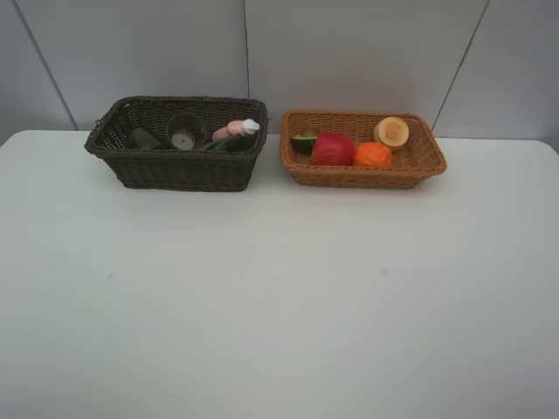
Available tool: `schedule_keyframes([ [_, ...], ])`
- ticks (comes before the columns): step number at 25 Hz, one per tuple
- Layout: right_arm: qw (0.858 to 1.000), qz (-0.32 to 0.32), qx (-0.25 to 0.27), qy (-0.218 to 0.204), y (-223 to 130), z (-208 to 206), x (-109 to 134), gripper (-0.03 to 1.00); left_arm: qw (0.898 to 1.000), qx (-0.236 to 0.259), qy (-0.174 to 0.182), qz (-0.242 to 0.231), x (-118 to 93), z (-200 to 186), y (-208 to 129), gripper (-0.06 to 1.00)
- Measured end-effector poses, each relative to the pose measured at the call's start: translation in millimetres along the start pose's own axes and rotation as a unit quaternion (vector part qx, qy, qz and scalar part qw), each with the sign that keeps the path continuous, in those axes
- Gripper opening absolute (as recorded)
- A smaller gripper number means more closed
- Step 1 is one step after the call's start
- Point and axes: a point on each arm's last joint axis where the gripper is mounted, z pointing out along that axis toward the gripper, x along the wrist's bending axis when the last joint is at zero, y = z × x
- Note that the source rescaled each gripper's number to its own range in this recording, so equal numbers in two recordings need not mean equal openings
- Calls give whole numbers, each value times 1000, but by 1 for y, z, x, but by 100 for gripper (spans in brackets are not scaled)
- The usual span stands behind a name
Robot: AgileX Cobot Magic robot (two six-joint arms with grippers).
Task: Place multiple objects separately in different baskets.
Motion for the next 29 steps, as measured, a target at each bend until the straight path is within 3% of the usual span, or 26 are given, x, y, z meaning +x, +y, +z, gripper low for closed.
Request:
schedule_keyframes([
  [29,1000,0,0,0,0,0,0,98,1000,0,0,0,0,0,0,100],
])
